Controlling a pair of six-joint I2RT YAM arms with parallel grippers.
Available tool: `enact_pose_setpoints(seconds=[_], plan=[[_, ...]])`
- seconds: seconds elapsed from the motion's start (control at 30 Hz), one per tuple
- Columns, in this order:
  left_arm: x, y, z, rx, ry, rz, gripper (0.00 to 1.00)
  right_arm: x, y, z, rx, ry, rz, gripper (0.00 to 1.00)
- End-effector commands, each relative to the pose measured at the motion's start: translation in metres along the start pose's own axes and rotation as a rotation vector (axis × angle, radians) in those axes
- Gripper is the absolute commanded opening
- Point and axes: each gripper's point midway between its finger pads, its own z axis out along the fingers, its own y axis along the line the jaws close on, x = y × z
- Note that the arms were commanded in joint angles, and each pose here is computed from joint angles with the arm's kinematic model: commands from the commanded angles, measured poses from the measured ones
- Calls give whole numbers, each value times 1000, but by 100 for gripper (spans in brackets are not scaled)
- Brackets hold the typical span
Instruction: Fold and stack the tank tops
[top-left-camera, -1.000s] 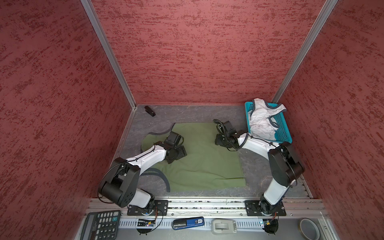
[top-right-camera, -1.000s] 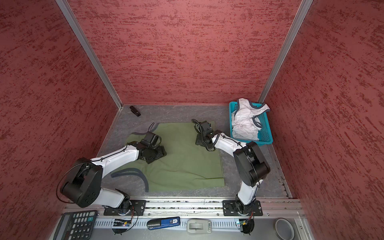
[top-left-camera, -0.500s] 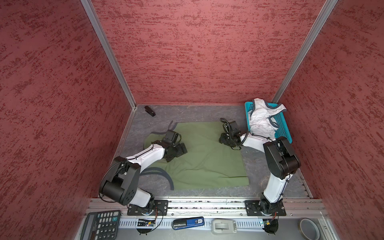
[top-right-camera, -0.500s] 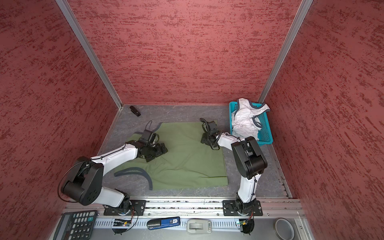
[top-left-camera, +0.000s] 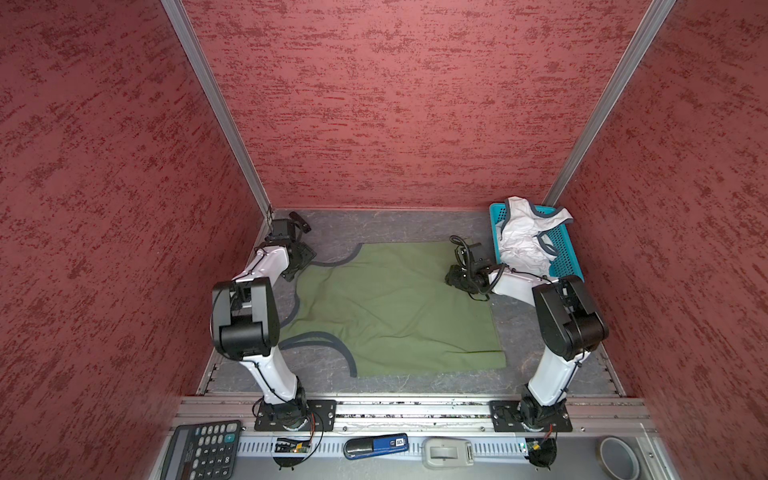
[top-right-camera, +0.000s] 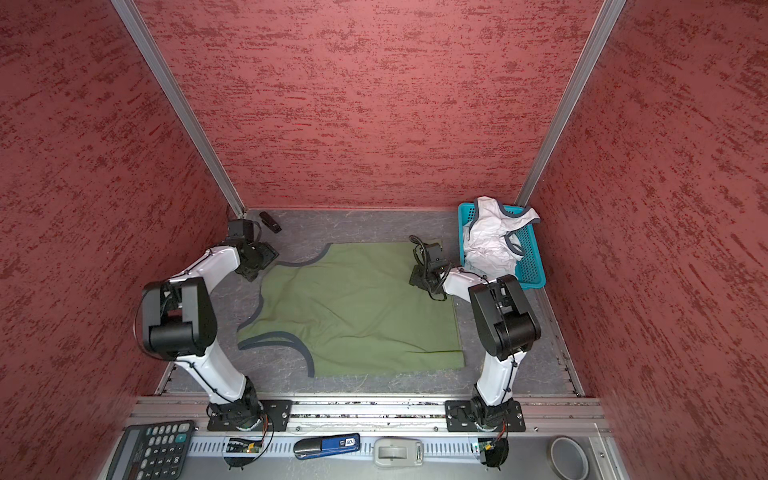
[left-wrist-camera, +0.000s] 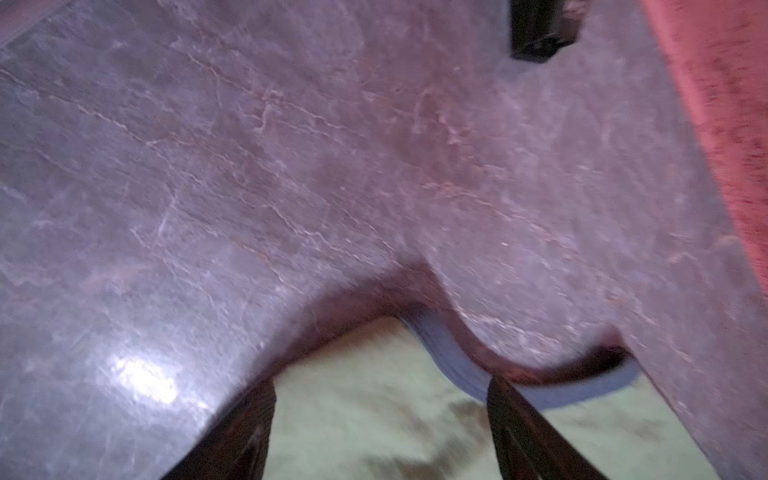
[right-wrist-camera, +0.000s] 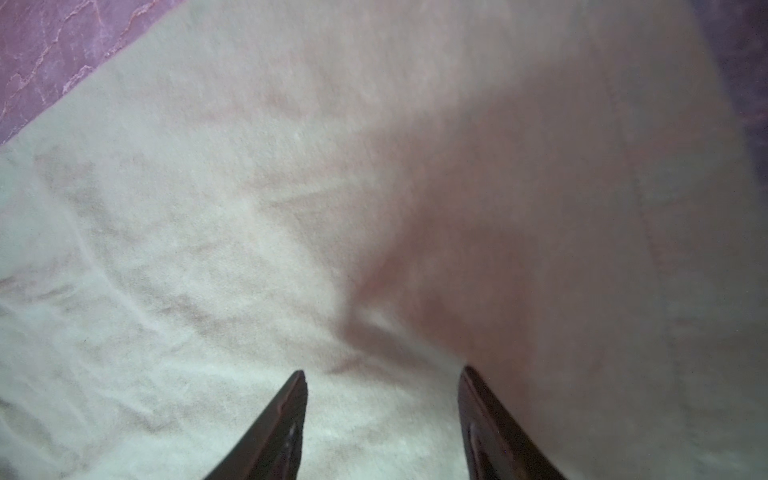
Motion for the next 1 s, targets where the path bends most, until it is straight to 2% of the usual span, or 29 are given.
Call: enact_pose_setpoints(seconds=[0.0,0.13,0.27,0.33,0.5,0.63,0.7,0.83,0.97], plan=[[5,9,11,-50,57,31,77,35,-31,9,86,115,8,60],[23,6,22,-50,106,53,70,36,-32,10,84,114,11,60],[36,-2,27,-36,136,81,54,39,-33,12,85,121,13,60],[39,-9,21,-40,112,110,41,40,-34,12,88,123,13,60],[50,-28,-4,-95,-26,251,22,41,-35,12,91,123,11,60],[70,-43,-14,-168,-118,415,18,39,-35,11,93,115,11,60],[74,-41,-17,-203,-153,448,18,39,-36,10,97,115,9,60],[60,-24,-18,-179,-163,365,16,38,-36,9,100,115,4,60],[27,-11,-35,-206,-250,323,14,39,-38,9,103,116,5,60]])
